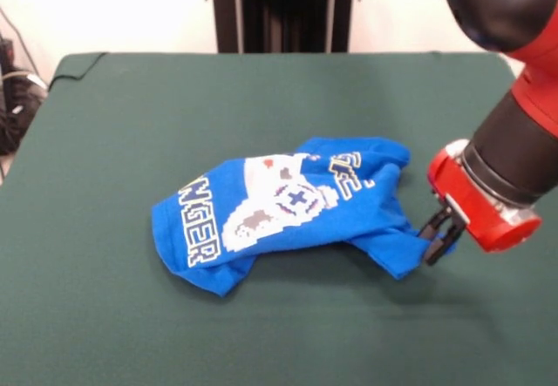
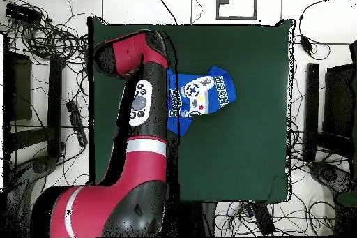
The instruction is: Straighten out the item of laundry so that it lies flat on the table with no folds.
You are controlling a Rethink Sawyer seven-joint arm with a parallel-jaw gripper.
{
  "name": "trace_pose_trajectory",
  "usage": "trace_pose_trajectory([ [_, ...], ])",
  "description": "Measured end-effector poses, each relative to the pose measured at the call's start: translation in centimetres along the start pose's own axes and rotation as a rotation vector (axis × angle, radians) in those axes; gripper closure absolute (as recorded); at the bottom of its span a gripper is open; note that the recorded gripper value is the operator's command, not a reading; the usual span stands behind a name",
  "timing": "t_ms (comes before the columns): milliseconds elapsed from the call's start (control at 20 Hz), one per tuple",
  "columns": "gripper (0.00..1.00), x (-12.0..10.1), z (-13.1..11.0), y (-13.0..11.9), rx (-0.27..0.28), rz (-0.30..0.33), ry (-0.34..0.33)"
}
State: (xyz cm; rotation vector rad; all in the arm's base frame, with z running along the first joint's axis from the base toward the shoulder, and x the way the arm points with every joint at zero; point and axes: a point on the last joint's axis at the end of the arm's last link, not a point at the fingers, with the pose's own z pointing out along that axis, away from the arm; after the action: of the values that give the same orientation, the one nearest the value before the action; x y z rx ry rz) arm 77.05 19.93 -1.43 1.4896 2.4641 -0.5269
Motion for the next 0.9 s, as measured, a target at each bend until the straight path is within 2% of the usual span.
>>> trace_pose_trajectory([
  [350, 1.00, 1.7, 1.3, 1.4, -0.041, -0.006, 0.035],
  [700, 1.00, 2.4, 2.6, 1.4, -0.032, -0.015, 0.036],
  [750, 0.00, 2.4, 2.7, 1.3, -0.031, -0.015, 0.036],
  [900, 0.00, 2.4, 2.7, 1.3, -0.031, -0.015, 0.035],
])
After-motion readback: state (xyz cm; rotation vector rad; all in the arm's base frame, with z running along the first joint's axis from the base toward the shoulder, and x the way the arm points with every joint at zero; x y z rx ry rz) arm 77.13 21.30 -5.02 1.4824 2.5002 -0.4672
